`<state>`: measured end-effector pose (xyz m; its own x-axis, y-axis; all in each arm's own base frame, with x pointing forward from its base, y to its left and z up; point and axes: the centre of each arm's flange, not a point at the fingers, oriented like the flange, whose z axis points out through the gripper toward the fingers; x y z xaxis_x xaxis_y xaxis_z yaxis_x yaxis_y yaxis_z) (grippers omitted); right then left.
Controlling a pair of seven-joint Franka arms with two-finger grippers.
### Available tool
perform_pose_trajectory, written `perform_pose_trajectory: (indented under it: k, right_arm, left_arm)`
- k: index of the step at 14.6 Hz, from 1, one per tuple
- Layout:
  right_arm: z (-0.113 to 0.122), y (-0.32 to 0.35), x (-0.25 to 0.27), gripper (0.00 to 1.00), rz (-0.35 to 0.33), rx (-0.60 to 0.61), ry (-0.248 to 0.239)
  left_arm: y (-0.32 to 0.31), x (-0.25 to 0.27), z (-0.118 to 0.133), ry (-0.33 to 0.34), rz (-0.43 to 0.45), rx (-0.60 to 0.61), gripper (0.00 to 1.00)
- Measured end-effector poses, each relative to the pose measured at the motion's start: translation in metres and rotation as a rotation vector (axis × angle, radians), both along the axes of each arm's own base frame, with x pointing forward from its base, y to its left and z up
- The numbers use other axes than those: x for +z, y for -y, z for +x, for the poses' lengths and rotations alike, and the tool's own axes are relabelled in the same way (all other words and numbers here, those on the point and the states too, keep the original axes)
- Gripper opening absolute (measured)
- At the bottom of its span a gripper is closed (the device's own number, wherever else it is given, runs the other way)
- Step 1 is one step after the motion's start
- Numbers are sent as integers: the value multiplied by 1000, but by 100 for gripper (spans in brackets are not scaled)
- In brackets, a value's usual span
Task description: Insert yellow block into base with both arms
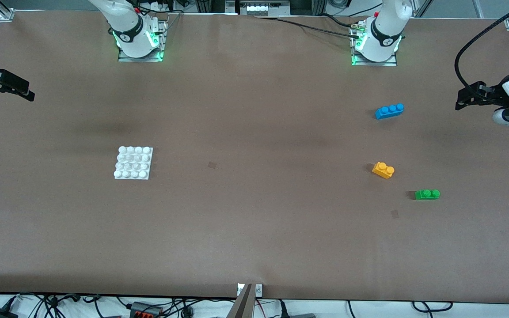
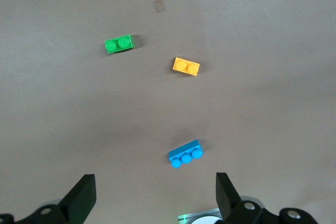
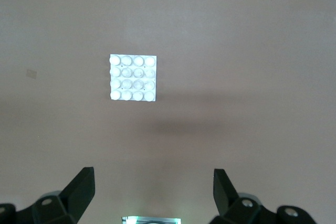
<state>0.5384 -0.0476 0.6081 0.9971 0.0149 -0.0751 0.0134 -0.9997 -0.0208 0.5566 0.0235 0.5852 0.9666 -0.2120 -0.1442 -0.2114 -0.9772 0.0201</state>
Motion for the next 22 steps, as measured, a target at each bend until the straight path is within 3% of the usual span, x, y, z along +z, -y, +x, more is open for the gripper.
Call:
perform_pose_trajectory:
  k: [22]
  right_arm:
    - [11,-6,-24,100,3,14,-51]
  left_arm:
    - [-1,0,0,-1,0,1,100]
